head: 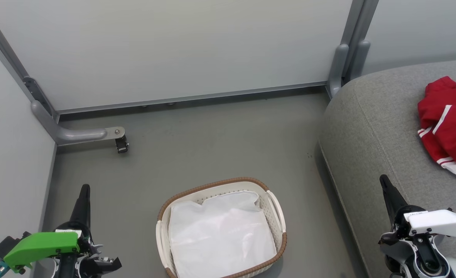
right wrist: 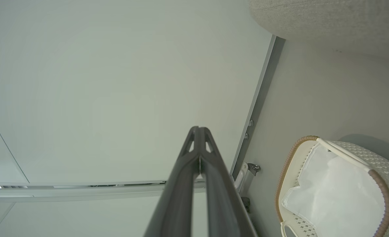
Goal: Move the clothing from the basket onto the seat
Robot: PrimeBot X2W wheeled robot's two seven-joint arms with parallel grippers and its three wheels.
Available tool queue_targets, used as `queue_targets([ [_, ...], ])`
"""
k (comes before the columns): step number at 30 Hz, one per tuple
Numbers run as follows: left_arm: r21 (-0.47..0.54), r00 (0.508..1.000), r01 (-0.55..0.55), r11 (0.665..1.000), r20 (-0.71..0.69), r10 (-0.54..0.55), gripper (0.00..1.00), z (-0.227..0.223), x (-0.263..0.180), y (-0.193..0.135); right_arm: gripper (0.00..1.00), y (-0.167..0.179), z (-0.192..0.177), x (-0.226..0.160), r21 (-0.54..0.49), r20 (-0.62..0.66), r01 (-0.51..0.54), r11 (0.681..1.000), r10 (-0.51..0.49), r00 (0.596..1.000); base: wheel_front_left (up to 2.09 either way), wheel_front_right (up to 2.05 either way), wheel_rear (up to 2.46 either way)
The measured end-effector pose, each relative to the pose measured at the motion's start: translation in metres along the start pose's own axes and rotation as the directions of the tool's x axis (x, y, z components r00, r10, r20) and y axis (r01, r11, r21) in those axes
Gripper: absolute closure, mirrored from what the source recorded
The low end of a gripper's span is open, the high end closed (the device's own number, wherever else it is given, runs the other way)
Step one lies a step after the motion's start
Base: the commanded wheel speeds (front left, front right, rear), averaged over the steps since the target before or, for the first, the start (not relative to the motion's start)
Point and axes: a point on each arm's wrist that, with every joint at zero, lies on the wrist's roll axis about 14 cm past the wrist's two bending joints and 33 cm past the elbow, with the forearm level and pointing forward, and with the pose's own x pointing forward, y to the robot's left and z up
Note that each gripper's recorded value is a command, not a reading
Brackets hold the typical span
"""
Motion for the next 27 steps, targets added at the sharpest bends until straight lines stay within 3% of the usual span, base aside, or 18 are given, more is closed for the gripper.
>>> queue_targets([
  [12, -0.082, 0.999, 0.036, 0.996, -0.002, -0.037, 1.00, 0.001, 0.001, -0.011, 1.00, 0.005, 0.003, 0.000, 0.086, 0.002, -0.021, 0.996, 0.021, 1.000, 0.00, 0.00, 0.00],
  [27, -0.084, 0.999, 0.039, 0.996, -0.002, -0.039, 1.00, 0.001, 0.002, -0.011, 1.00, 0.005, 0.003, 0.000, 0.085, 0.001, -0.022, 0.996, 0.022, 1.000, 0.00, 0.00, 0.00],
])
